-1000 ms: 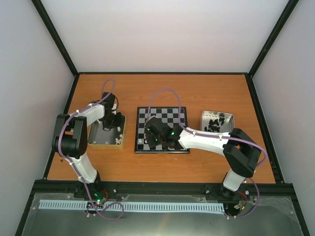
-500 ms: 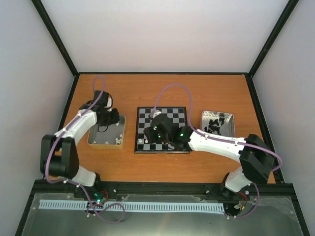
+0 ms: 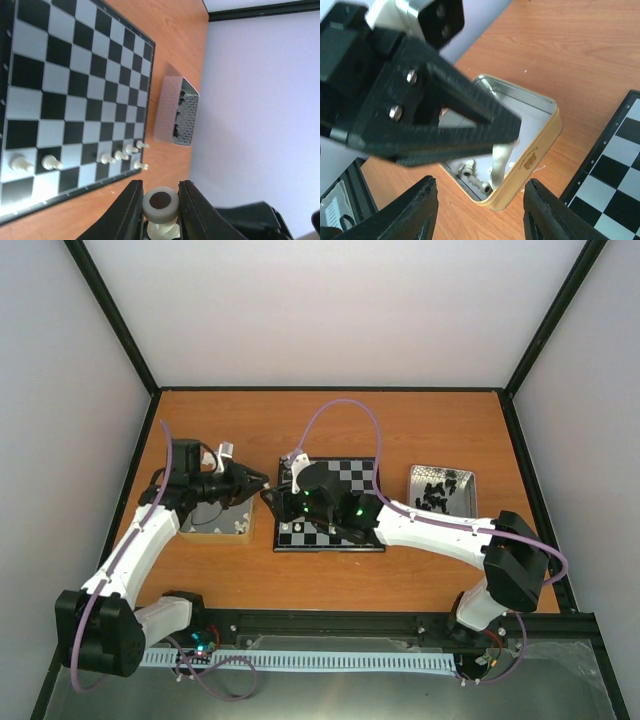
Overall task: Set up the chess pieces on the board
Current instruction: Place the chess piece on the chessboard.
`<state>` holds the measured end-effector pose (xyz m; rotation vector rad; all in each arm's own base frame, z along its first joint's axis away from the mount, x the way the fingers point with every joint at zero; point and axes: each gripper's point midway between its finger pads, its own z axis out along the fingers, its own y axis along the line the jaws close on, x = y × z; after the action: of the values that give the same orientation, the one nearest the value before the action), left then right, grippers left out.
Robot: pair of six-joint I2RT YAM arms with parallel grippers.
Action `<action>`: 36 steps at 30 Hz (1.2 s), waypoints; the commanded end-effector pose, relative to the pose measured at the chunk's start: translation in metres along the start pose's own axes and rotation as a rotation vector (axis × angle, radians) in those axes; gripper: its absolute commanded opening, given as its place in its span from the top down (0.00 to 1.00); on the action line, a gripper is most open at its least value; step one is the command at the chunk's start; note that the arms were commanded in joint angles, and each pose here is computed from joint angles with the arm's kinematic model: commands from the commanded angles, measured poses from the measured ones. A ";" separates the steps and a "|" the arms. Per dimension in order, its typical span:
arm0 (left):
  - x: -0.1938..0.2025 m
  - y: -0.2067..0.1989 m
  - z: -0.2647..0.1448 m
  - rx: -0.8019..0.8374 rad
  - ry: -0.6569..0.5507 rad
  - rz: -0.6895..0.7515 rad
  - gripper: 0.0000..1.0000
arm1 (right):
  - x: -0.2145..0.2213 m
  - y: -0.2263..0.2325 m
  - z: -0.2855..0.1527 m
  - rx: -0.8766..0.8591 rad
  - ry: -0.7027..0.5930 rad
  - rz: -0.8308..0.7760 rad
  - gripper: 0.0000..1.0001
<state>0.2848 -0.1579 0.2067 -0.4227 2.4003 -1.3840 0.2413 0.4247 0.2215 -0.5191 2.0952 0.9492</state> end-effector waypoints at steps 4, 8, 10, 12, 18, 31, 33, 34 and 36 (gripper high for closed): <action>0.025 -0.024 -0.011 0.164 0.082 -0.192 0.82 | -0.018 -0.002 0.005 0.054 -0.055 -0.005 0.53; 0.031 -0.018 -0.011 0.168 0.087 -0.231 0.81 | -0.013 0.002 0.010 0.038 -0.020 -0.010 0.60; 0.033 -0.014 -0.010 0.166 0.089 -0.246 0.81 | -0.007 0.002 0.012 0.027 0.000 -0.011 0.63; 0.034 -0.012 -0.008 0.163 0.098 -0.256 0.81 | -0.005 0.004 0.012 0.012 0.008 -0.016 0.63; 0.034 -0.008 -0.006 0.154 0.099 -0.272 0.81 | 0.002 0.003 0.013 0.015 0.030 -0.028 0.77; 0.035 -0.004 -0.004 0.153 0.100 -0.292 0.80 | 0.000 -0.003 0.015 0.068 0.019 -0.065 0.83; 0.035 -0.003 -0.005 0.149 0.093 -0.293 0.80 | -0.003 -0.002 0.014 0.068 0.013 -0.062 0.87; 0.035 -0.003 -0.005 0.149 0.089 -0.293 0.78 | -0.004 -0.002 0.013 0.068 0.012 -0.061 0.90; 0.034 -0.003 -0.006 0.145 0.080 -0.289 0.76 | -0.005 -0.001 0.012 0.069 0.013 -0.056 0.95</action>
<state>0.2542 -0.1675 0.2001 -0.7341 2.3676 -1.6952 0.2444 0.4325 0.2042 -0.5796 2.1387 0.8571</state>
